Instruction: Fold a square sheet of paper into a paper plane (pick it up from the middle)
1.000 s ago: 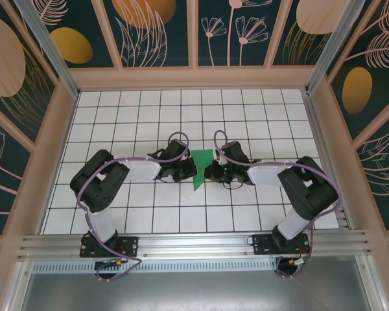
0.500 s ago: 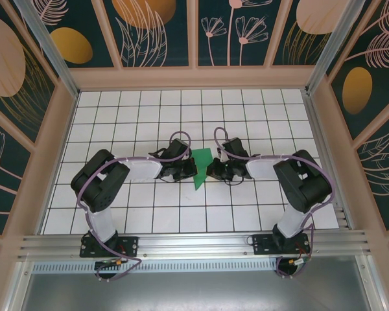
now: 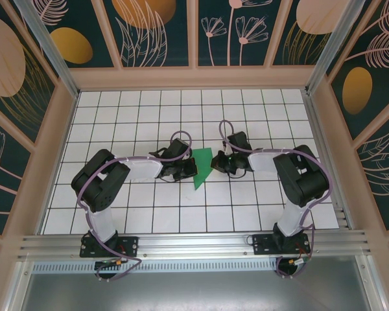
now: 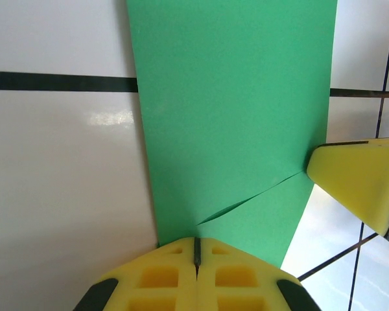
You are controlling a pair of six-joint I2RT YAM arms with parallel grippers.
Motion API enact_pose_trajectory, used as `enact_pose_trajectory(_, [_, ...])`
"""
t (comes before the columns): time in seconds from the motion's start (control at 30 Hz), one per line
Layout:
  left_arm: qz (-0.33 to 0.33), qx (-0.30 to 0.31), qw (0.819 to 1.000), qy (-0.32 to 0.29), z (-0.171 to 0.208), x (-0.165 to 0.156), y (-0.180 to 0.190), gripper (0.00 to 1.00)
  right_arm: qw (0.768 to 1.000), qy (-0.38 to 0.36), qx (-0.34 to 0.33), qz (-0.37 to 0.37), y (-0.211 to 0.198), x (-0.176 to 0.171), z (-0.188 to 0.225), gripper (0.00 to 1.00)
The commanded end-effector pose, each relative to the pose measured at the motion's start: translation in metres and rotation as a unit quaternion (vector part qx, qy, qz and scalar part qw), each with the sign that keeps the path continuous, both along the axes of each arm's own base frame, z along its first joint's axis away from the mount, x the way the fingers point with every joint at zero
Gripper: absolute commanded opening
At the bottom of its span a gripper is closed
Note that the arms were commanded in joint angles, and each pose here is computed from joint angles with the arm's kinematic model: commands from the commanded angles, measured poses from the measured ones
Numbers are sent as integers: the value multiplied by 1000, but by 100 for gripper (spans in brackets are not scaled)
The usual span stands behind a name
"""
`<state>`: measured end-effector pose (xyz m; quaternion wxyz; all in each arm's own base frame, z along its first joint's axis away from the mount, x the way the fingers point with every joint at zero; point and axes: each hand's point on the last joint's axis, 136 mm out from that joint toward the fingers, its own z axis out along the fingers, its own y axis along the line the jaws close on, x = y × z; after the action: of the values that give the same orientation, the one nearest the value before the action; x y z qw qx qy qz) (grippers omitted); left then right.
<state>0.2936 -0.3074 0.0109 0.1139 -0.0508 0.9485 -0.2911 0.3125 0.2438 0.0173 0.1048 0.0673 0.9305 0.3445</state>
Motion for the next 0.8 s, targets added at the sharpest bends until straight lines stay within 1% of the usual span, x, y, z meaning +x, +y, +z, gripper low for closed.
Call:
enact_pose_trajectory(0.0, [27,137,989,58,-61,-25,58,0,998,-11,-50,-33,-24,14,-2,8])
enact_pose_trajectory(0.1, [29,135,989,57,-61,-24,58,0,999,-36,-25,-25,-16,17,18,8])
enact_pose_trajectory(0.17, [30,132,989,57,-60,-24,57,0,999,-53,-3,-10,-4,13,33,8])
enact_pose_trajectory(0.23, [32,130,989,57,-60,-23,56,0,998,-55,6,3,6,5,40,8])
enact_pose_trajectory(0.37, [34,127,990,58,-62,-24,56,0,999,-24,34,23,23,-23,37,8])
enact_pose_trajectory(0.47, [36,122,990,59,-62,-24,55,0,997,-6,54,49,40,-52,37,7])
enact_pose_trajectory(0.57, [37,122,990,61,-63,-26,56,0,996,6,64,62,49,-71,36,6])
enact_pose_trajectory(0.67, [36,121,990,62,-63,-26,56,0,995,18,68,76,56,-83,31,5])
enact_pose_trajectory(0.77, [37,121,990,61,-63,-27,56,0,994,25,66,81,61,-86,26,5])
